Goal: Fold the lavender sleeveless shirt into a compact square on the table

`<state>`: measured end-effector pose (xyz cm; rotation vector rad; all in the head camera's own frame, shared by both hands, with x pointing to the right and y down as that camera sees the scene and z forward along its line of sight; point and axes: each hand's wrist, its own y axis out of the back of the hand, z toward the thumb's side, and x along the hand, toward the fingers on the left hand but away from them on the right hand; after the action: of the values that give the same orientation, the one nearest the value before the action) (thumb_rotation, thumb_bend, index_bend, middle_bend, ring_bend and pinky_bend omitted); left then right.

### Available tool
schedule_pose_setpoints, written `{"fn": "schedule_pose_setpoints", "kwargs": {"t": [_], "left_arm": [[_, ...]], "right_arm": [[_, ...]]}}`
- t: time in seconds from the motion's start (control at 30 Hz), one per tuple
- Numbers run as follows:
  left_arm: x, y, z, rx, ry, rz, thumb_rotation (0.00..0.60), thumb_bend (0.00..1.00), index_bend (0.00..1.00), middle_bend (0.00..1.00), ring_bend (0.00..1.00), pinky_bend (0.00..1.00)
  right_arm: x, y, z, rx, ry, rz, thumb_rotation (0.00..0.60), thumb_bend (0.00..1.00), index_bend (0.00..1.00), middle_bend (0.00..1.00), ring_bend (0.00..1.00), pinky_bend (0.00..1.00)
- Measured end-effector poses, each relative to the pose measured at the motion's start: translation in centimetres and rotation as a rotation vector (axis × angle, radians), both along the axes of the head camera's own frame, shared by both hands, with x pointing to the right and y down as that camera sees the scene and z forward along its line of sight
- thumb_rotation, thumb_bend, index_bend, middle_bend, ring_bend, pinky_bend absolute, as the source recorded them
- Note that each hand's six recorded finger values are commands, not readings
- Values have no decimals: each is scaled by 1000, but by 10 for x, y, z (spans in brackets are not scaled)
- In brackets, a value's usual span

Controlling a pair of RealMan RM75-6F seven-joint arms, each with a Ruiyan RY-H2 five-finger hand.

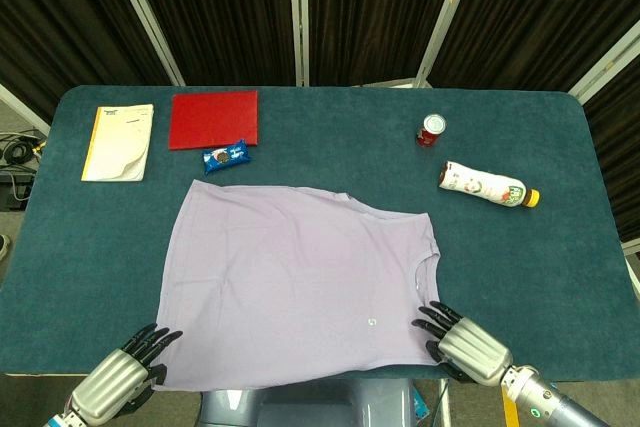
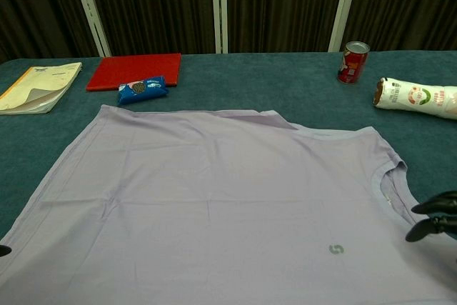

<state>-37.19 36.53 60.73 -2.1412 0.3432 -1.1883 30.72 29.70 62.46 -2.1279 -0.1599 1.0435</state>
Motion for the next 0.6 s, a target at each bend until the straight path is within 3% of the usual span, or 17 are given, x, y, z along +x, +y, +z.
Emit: {"fn": "schedule_pose_setpoints", "kwargs": {"t": [0.23,0.43,0.6], "left_arm": [[-9,8,-8,-37,-18,-5,600,533,687,0,0,0],[-14,21,-15,-138,-22,-15,600,532,683,0,0,0],[-14,23,-22,-154,-40,-9,600,533,682,0,0,0]], "right_arm": [[-14,17,-14,-41,-46,-49,600,488,690,157,0,0],[-23,30,-21,-80,-69,-85,600,488,691,158,0,0],[-27,35,-23,-99,-75,-93,600,488,692,158,0,0]]}}
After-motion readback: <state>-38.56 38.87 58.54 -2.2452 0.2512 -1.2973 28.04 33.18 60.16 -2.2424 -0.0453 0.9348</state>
